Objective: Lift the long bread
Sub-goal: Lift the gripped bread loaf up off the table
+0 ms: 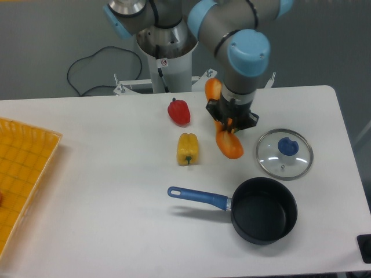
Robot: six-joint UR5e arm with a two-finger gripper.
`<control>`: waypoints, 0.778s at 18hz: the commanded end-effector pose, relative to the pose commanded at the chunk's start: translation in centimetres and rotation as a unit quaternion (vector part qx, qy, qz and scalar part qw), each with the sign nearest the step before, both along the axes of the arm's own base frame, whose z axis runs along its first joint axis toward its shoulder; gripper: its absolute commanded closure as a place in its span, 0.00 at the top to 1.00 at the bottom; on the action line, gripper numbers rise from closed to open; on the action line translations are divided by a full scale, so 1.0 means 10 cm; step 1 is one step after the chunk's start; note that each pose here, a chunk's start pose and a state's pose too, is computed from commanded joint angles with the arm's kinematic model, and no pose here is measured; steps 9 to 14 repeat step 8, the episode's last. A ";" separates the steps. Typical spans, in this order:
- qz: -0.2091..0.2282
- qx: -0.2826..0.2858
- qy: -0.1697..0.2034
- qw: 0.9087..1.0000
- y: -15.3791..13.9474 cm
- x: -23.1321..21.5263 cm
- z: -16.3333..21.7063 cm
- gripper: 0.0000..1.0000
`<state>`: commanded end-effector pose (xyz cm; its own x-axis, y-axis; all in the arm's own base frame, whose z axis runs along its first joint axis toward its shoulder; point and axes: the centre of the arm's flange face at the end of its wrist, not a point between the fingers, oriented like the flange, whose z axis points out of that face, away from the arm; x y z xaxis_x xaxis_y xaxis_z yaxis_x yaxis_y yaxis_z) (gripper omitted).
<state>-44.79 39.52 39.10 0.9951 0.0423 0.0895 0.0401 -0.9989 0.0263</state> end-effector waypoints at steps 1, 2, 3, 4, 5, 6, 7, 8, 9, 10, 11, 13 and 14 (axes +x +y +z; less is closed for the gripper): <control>-0.025 0.004 0.002 1.000 0.00 -0.02 0.02 0.20; -0.043 0.007 0.005 0.999 0.00 -0.04 0.04 0.20; -0.050 0.007 0.004 0.999 0.01 -0.05 0.03 0.20; -0.050 0.008 0.003 0.999 0.00 -0.06 0.03 0.20; -0.048 0.008 0.004 0.999 -0.03 -0.10 0.03 0.20; -0.047 0.011 0.005 0.999 -0.02 -0.12 0.05 0.20; -0.050 0.011 0.004 0.999 -0.01 -0.14 0.04 0.20; -0.050 0.012 0.005 0.999 -0.01 -0.15 0.04 0.20; -0.050 0.012 0.005 0.999 -0.01 -0.15 0.04 0.20; -0.050 0.012 0.005 0.999 -0.01 -0.15 0.04 0.20; -0.050 0.012 0.005 0.999 -0.01 -0.15 0.04 0.20; -0.050 0.012 0.005 0.999 -0.01 -0.15 0.04 0.20; -0.050 0.012 0.005 0.999 -0.01 -0.15 0.04 0.20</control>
